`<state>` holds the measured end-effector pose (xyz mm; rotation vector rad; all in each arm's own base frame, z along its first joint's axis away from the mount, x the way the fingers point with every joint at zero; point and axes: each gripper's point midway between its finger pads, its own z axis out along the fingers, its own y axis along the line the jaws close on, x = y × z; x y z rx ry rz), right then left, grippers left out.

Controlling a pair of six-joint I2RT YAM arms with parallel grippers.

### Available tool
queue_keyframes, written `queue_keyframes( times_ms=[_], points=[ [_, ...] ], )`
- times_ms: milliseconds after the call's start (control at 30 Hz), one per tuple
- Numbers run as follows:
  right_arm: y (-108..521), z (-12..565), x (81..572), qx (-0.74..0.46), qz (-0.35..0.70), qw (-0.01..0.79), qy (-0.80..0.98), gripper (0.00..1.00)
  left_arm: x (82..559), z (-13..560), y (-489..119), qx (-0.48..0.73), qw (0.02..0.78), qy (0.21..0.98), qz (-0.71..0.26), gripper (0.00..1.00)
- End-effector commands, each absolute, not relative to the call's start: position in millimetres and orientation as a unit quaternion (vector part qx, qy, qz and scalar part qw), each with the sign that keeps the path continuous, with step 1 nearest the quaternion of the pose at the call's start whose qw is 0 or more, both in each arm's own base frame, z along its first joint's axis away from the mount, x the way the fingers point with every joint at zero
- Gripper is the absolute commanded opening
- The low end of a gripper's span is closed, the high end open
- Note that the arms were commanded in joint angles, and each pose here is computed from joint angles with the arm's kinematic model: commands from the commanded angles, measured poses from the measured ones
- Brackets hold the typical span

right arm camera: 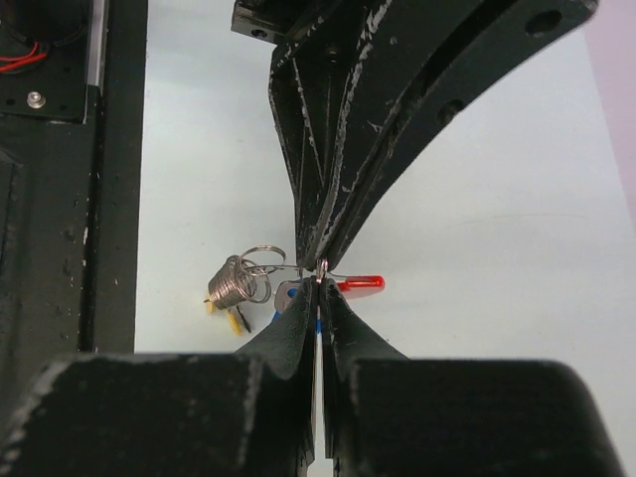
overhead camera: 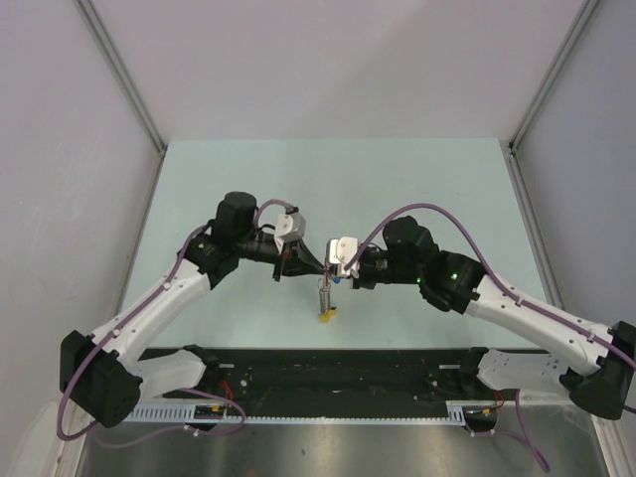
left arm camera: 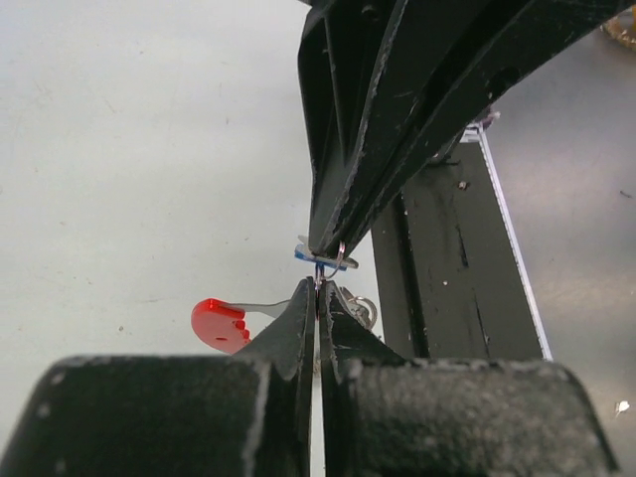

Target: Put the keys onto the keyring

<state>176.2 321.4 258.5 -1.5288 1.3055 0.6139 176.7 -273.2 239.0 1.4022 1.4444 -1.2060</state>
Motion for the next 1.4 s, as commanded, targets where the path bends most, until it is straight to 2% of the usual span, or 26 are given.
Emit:
queue_keyframes(
  times_ms=[0, 667, 933, 967, 1000, 1067, 1100, 1167, 1200, 1267, 1300, 1367],
  points=[
    [315, 292, 178, -0.606, 0.247, 0.54, 0.529, 0.0, 180, 275, -269, 0.526, 0.433, 0.54, -0.494, 0.01],
    [340, 280, 166, -0.597, 0.309, 0.534, 0.513, 0.0, 195, 300, -266, 0.467, 0.498, 0.539, -0.493, 0.0],
    [346, 282, 174, -0.583, 0.303, 0.548, 0.518, 0.0, 202, 303, -266, 0.445, 0.513, 0.547, -0.489, 0.0],
    [345, 283, 177, -0.58, 0.297, 0.551, 0.521, 0.0, 203, 303, -266, 0.443, 0.515, 0.549, -0.487, 0.03],
    [344, 284, 177, -0.579, 0.295, 0.553, 0.521, 0.0, 205, 302, -265, 0.439, 0.517, 0.554, -0.483, 0.2],
    [339, 287, 182, -0.573, 0.285, 0.56, 0.526, 0.0, 212, 304, -263, 0.426, 0.529, 0.564, -0.47, 0.32],
    [337, 287, 184, -0.571, 0.283, 0.561, 0.529, 0.0, 215, 304, -260, 0.421, 0.534, 0.569, -0.463, 0.41],
    [330, 291, 190, -0.563, 0.277, 0.567, 0.534, 0.0, 223, 308, -255, 0.401, 0.552, 0.58, -0.445, 0.48],
    [328, 290, 191, -0.561, 0.276, 0.566, 0.537, 0.0, 228, 309, -251, 0.392, 0.561, 0.585, -0.436, 0.56],
    [322, 293, 198, -0.552, 0.269, 0.572, 0.543, 0.0, 237, 312, -243, 0.37, 0.58, 0.596, -0.413, 0.64],
    [319, 295, 201, -0.549, 0.267, 0.576, 0.544, 0.0, 242, 313, -238, 0.36, 0.588, 0.602, -0.404, 0.76],
    [316, 297, 204, -0.545, 0.265, 0.578, 0.546, 0.0, 251, 314, -230, 0.338, 0.601, 0.614, -0.384, 0.83]
  ],
)
